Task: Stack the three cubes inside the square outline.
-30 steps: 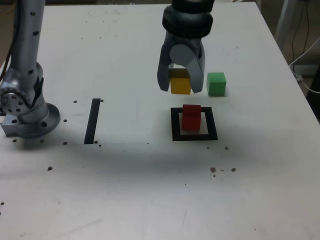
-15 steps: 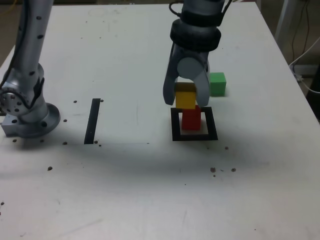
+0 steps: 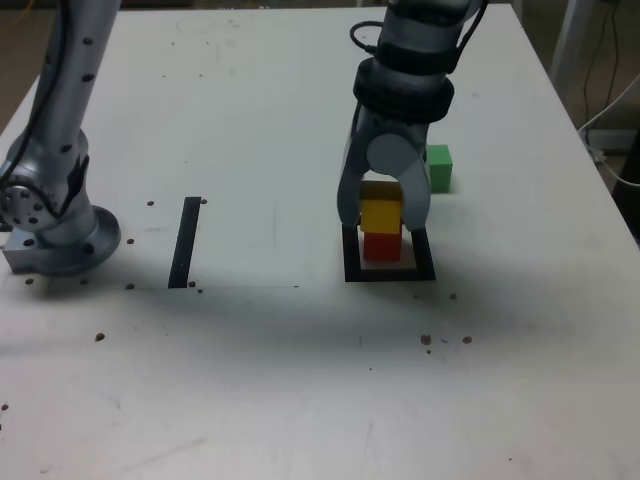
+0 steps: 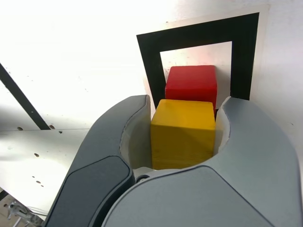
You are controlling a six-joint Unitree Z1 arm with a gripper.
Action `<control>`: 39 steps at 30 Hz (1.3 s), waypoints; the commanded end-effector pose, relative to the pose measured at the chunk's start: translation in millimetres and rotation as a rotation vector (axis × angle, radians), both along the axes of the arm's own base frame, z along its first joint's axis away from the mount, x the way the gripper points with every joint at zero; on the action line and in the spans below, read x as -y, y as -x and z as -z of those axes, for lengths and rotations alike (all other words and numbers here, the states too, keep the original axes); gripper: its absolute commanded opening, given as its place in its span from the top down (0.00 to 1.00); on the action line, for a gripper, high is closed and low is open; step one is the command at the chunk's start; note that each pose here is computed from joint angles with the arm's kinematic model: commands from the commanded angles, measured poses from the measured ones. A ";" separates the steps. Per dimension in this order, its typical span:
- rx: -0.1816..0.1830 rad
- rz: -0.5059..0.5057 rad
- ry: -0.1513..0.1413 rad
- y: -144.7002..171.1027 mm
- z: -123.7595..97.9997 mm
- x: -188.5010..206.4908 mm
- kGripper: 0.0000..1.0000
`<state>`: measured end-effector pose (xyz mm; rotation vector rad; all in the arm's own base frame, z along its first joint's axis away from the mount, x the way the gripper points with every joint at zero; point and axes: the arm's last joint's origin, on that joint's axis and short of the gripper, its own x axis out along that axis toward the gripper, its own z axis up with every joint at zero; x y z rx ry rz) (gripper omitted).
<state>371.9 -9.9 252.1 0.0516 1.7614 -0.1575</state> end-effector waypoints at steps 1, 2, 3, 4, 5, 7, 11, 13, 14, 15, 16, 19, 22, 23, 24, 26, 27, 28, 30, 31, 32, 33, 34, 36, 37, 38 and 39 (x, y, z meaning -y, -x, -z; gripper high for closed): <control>0.001 0.007 0.001 -2.2 2.4 0.9 0.36; 0.002 0.009 0.002 -2.4 3.0 0.9 0.22; 0.001 0.010 0.002 -2.4 3.5 0.9 0.12; 0.001 0.011 0.002 -2.3 3.8 0.9 0.06; 0.001 0.012 0.002 -2.3 4.1 0.9 0.02; 0.000 0.012 0.001 -2.0 4.6 0.8 0.01; -0.001 0.015 0.000 -1.1 5.0 0.7 0.00; 0.000 0.017 0.000 -0.2 4.8 0.7 0.00; 0.001 0.018 -0.002 0.3 4.3 0.6 0.00; 0.004 0.018 -0.004 1.0 3.5 0.3 0.00; 0.007 0.018 -0.009 1.9 2.4 -0.4 0.00; 0.021 0.015 -0.041 6.5 -3.6 -5.4 0.00; 0.039 0.007 -0.105 13.0 -12.4 -15.6 0.00; 0.044 0.005 -0.123 14.3 -14.6 -18.8 0.00; 0.049 0.004 -0.137 15.1 -16.1 -21.8 0.00; 0.060 0.003 -0.154 15.0 -17.8 -26.8 0.00; 0.064 0.003 -0.158 14.3 -17.9 -28.7 0.00; 0.069 0.002 -0.159 13.2 -17.7 -30.5 0.00; 0.079 -0.002 -0.158 9.8 -16.8 -33.6 0.00; 0.082 -0.006 -0.157 7.7 -16.2 -35.2 0.00; 0.086 -0.011 -0.155 5.3 -15.4 -36.8 0.00; 0.089 -0.016 -0.153 2.3 -14.3 -38.5 0.00; 0.091 -0.021 -0.151 -1.1 -12.9 -40.2 0.00; 0.094 -0.032 -0.145 -9.0 -9.2 -44.1 0.00; 0.094 -0.037 -0.141 -13.2 -6.9 -46.4 0.00; 0.094 -0.043 -0.137 -17.4 -4.4 -48.9 0.00; 0.094 -0.049 -0.133 -21.5 -1.7 -51.9 0.00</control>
